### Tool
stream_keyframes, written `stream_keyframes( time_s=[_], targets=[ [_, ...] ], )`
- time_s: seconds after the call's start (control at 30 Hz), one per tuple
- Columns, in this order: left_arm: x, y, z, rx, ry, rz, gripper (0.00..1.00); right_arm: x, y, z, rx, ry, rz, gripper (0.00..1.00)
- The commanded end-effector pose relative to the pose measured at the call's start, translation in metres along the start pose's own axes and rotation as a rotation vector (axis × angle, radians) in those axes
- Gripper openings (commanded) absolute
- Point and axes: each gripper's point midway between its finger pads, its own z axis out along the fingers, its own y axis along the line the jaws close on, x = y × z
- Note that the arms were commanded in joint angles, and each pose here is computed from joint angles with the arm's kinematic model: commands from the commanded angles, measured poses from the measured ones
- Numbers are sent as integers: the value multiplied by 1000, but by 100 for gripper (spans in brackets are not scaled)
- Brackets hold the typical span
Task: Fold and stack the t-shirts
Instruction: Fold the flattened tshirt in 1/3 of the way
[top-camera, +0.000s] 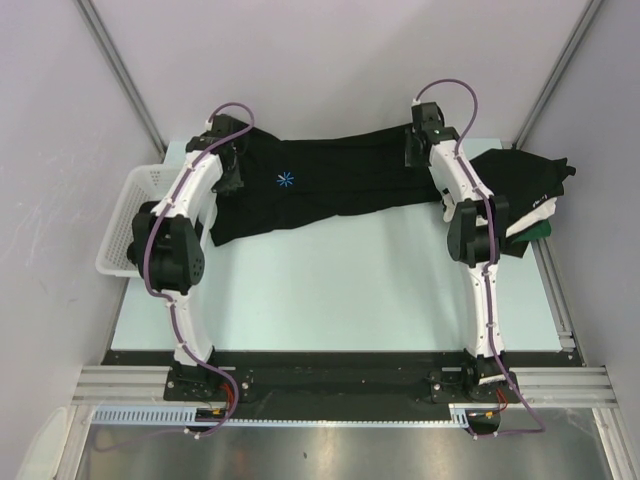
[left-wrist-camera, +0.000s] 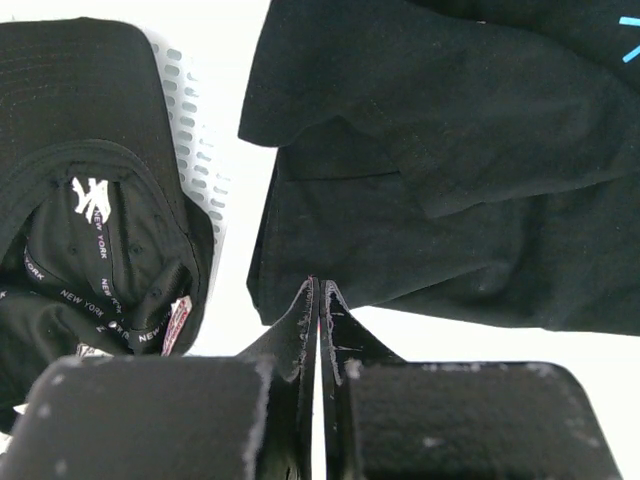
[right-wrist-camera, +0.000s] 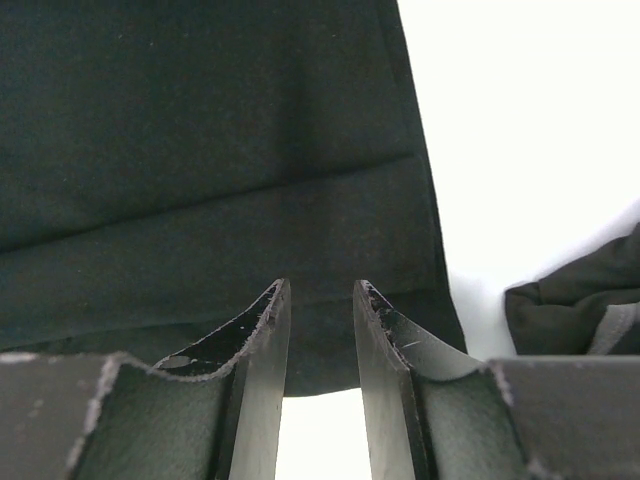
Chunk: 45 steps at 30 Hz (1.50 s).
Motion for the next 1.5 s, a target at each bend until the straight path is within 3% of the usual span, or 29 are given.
stream_keyframes(
  time_s=[0.0,0.53,1.03,1.13,1.27,1.37,1.47],
  targets=[
    [-3,5,-1,-16,-12,-36,0,-36,-13,-34,12,-96,15,36],
    [9,35,29,-114,79,-64,0,-40,-28,-39,8,-103,44,36],
    [-6,89,36,-190,60,-151,1,-37,-31,-36,9,-92,50,36],
    [-15,82,31,-140,33,-157,7,-36,-31,-37,9,-89,50,36],
    [-32,57,23,8,-21,-172,36,-32,-31,-35,11,-77,50,37],
    [-42,38,19,105,-58,-173,43,-34,-29,-37,8,-83,47,37],
    [-43,20,19,164,-57,-157,44,-35,-29,-36,10,-86,45,37]
  ],
)
